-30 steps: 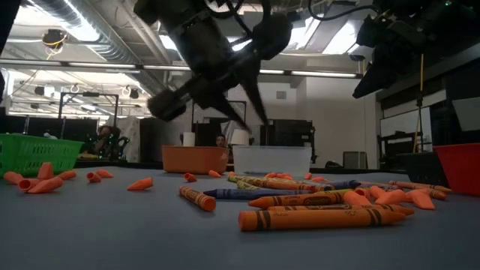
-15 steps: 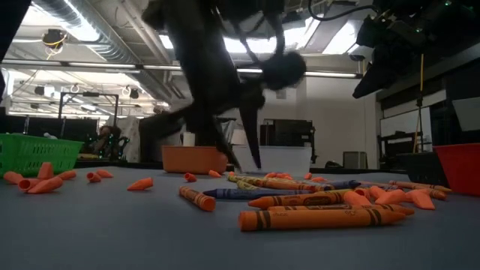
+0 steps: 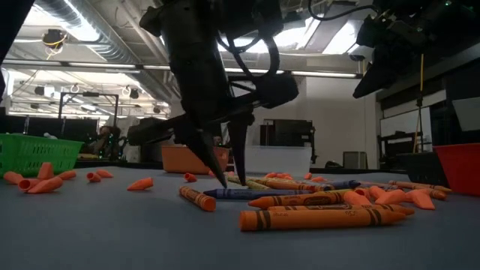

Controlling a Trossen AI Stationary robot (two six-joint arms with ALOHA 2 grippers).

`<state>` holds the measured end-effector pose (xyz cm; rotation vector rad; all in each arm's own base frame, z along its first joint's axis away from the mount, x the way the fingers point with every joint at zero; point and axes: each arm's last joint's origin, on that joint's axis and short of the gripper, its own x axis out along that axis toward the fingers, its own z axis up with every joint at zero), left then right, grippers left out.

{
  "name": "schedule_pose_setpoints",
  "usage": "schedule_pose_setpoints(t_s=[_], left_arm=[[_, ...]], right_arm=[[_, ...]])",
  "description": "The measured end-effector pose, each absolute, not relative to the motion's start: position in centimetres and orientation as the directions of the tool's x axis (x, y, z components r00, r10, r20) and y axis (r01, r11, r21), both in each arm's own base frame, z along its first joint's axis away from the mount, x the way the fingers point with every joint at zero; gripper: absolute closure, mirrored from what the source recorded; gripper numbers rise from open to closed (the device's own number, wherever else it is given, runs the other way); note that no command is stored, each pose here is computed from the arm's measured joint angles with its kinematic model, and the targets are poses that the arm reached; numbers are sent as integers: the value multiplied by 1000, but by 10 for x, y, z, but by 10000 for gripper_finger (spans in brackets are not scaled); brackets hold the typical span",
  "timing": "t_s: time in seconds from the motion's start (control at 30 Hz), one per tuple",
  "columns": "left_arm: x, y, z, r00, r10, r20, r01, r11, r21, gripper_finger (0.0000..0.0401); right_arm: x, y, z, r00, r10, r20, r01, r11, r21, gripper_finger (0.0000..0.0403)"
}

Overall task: Sort crayons
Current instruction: Put the yellow crayon into the green bin

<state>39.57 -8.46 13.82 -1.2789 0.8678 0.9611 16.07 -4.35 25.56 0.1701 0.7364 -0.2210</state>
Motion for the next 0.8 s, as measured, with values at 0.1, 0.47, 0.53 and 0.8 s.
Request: schedule_pose_setpoints(t_s=[0.1, 0.47, 0.53, 0.8], left_arm=[[397, -85, 138, 382, 92, -920, -924, 34, -380, 324], [406, -82, 142, 459, 79, -885, -888, 9, -460, 324], [407, -81, 143, 469, 78, -880, -883, 6, -470, 324], [409, -80, 144, 502, 158, -851, -862, 6, -507, 324]], right_arm=[[161, -43, 256, 720, -140, -680, 259, 963, 76, 283], [161, -43, 256, 719, -140, -681, 258, 963, 76, 283], [161, -43, 256, 719, -140, -681, 258, 963, 76, 283], [161, -43, 256, 719, -140, -681, 258, 963, 76, 283]])
